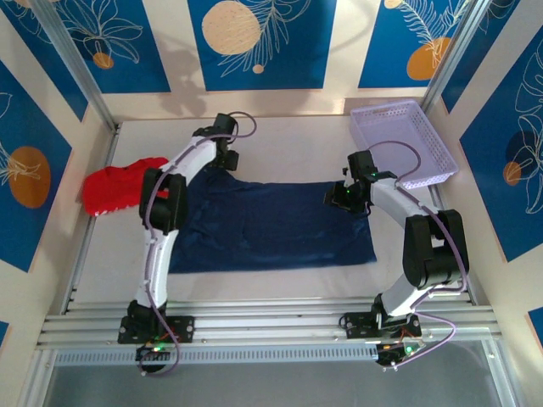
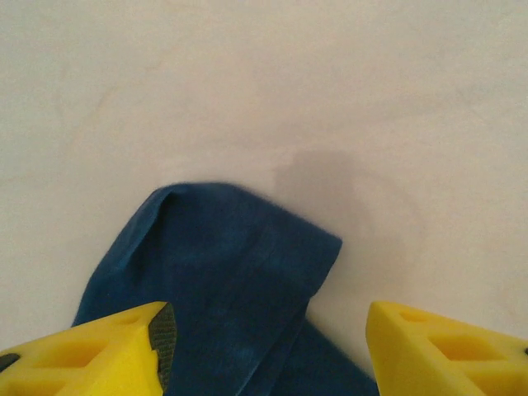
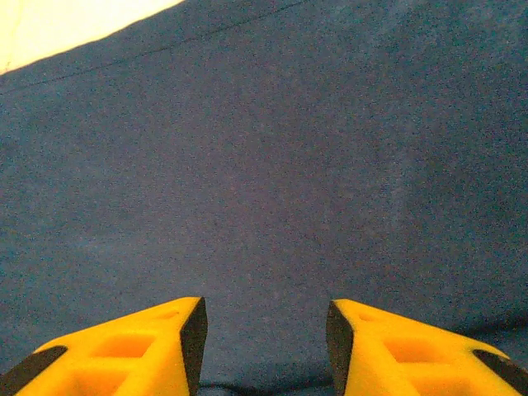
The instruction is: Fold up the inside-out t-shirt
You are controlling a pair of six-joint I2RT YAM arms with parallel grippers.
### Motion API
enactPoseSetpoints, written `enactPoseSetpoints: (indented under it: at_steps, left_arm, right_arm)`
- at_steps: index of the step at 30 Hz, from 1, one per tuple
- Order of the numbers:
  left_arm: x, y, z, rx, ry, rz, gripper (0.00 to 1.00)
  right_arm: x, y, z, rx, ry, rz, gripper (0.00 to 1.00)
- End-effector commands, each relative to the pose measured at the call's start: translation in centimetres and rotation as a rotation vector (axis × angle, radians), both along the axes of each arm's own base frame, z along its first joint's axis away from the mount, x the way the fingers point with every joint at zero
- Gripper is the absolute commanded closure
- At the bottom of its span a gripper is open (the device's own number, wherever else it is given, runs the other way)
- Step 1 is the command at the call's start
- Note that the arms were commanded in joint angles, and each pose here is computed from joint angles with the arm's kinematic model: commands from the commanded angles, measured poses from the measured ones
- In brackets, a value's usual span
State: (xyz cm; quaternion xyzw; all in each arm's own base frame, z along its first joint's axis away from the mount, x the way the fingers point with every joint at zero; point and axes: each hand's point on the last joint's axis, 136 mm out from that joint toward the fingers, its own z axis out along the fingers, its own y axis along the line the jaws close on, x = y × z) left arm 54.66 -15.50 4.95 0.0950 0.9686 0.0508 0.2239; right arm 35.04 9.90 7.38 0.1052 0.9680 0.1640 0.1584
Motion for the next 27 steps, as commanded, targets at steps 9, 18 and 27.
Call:
enactPoseSetpoints:
  at_steps: [9, 18, 27]
  left_arm:
    - [1.2, 0.5, -2.3, 0.150, 0.063, -0.049, 0.48]
    - [1.5, -0.2, -2.4, 0.110, 0.063, -0.057, 0.76]
    - [3.5, -0.6, 2.3, 0.064, -0.044, -0.056, 0.93]
  right_arm:
    - [-0.5, 0.7, 0.1, 0.022, -0.003, 0.033, 0.55]
    - [0.5, -0.1, 1.0, -0.015, -0.033, 0.017, 0.55]
    - [5.1, -5.0, 2.0, -0.274, -0.060, -0.106, 0.54]
